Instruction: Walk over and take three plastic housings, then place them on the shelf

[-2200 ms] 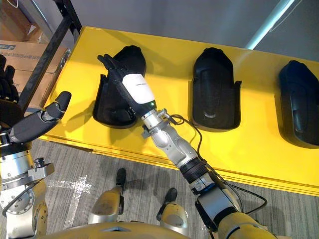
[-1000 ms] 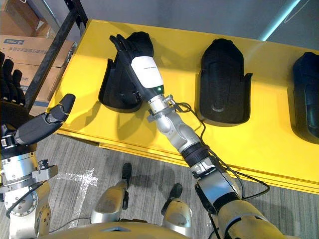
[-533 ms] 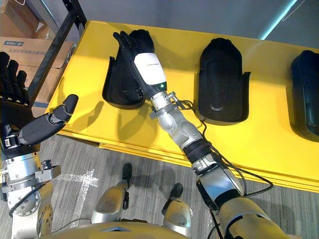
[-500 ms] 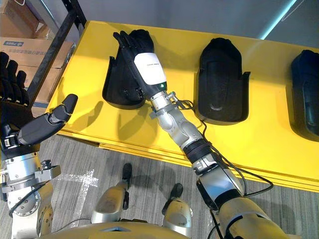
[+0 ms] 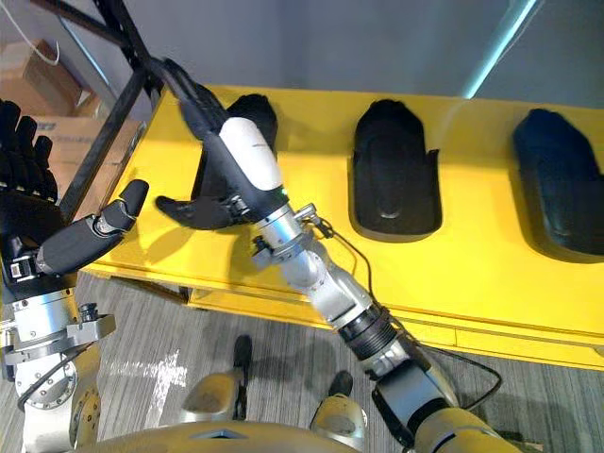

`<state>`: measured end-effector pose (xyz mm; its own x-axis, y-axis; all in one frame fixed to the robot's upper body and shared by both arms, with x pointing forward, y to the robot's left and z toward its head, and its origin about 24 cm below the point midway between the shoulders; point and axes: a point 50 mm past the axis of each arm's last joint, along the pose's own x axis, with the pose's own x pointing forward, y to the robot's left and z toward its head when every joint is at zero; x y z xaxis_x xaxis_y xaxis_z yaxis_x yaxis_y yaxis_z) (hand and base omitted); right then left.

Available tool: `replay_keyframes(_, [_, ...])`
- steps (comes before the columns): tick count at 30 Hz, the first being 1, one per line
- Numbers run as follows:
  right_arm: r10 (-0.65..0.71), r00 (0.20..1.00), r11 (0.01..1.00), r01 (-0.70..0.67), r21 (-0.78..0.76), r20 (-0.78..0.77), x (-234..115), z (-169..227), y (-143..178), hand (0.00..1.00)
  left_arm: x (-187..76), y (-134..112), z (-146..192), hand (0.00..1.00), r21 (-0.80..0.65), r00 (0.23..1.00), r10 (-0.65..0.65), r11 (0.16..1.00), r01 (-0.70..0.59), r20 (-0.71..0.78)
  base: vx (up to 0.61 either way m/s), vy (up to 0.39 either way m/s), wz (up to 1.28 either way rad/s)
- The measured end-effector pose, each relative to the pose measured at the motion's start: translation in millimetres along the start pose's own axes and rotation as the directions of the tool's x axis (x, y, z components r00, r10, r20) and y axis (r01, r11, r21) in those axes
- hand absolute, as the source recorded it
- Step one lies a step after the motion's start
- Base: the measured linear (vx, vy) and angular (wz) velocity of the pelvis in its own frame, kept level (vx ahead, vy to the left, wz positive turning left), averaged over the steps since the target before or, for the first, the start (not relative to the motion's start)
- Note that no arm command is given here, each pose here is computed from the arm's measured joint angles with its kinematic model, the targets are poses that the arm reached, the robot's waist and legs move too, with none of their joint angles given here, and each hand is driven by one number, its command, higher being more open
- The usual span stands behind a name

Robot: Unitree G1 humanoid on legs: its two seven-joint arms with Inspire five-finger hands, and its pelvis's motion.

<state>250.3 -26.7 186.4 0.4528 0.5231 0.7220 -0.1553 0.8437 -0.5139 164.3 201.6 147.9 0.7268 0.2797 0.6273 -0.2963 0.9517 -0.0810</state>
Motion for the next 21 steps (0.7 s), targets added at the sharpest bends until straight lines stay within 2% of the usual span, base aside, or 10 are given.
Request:
replay_keyframes(6, [-0.08, 0.99, 0.989, 0.094, 0.115, -0.117, -4.5, -4.4, -13.4, 1.0, 8.8, -3.7, 2.1, 1.0, 0.006, 0.999, -0.012, 1.0, 0.011, 0.043, -0.04, -0.032, -0.15])
replay_keyframes(11, [-0.306, 0.914, 0.952, 0.3, -0.062, -0.266, -35.3, -28.6, -78.4, 1.0, 7.8, 4.6, -16.0, 1.0, 0.072, 0.998, -0.028, 0.997, 0.032, -0.058, -0.02, -0.011, -0.04])
replay_keyframes(12, [-0.446, 0.842, 0.895, 0.421, -0.146, -0.303, -59.6, -30.7, -109.7, 1.0, 4.8, 9.7, -20.4, 1.0, 0.092, 0.995, -0.015, 0.996, 0.023, -0.094, 0.01, -0.009, -0.06])
replay_keyframes(13, [-0.506, 0.803, 0.863, 0.473, -0.18, -0.314, -71.1, -30.2, -121.4, 1.0, 3.1, 12.6, -21.9, 1.0, 0.103, 0.994, -0.006, 0.994, 0.017, -0.106, 0.03, -0.009, -0.18])
replay_keyframes(14, [-0.653, 0.679, 0.757, 0.598, -0.263, -0.336, -104.8, -26.6, -149.1, 1.0, -1.7, 21.2, -25.5, 1.0, 0.137, 0.99, 0.027, 0.99, -0.009, -0.135, 0.03, -0.007, -0.17])
replay_keyframes(15, [-0.679, 0.651, 0.733, 0.619, -0.28, -0.339, -111.8, -25.6, -153.9, 1.0, -2.9, 23.4, -25.8, 1.0, 0.146, 0.989, 0.036, 0.989, -0.015, -0.14, 0.04, -0.007, -0.19])
replay_keyframes(17, [-0.846, 0.416, 0.528, 0.739, -0.417, -0.333, -168.6, -12.3, -184.1, 1.0, -12.9, 40.0, -25.2, 1.0, 0.208, 0.98, 0.099, 0.976, -0.062, -0.17, 0.04, -0.009, -0.24])
replay_keyframes(18, [-0.875, 0.358, 0.477, 0.753, -0.453, -0.327, -183.0, -7.9, -189.0, 1.0, -15.5, 43.5, -24.9, 1.0, 0.219, 0.978, 0.111, 0.973, -0.071, -0.177, 0.05, -0.015, -0.26])
replay_keyframes(20, [-0.959, 0.105, 0.253, 0.739, -0.625, -0.263, -245.7, 15.6, -198.2, 1.0, -26.6, 56.2, -21.8, 1.0, 0.182, 0.973, 0.135, 0.978, -0.1, -0.189, 0.05, -0.017, -0.24])
replay_keyframes(21, [-0.967, 0.055, 0.211, 0.723, -0.658, -0.249, -258.6, 19.3, -197.8, 1.0, -29.4, 58.1, -21.0, 1.0, 0.167, 0.973, 0.132, 0.981, -0.101, -0.191, 0.03, -0.009, -0.29])
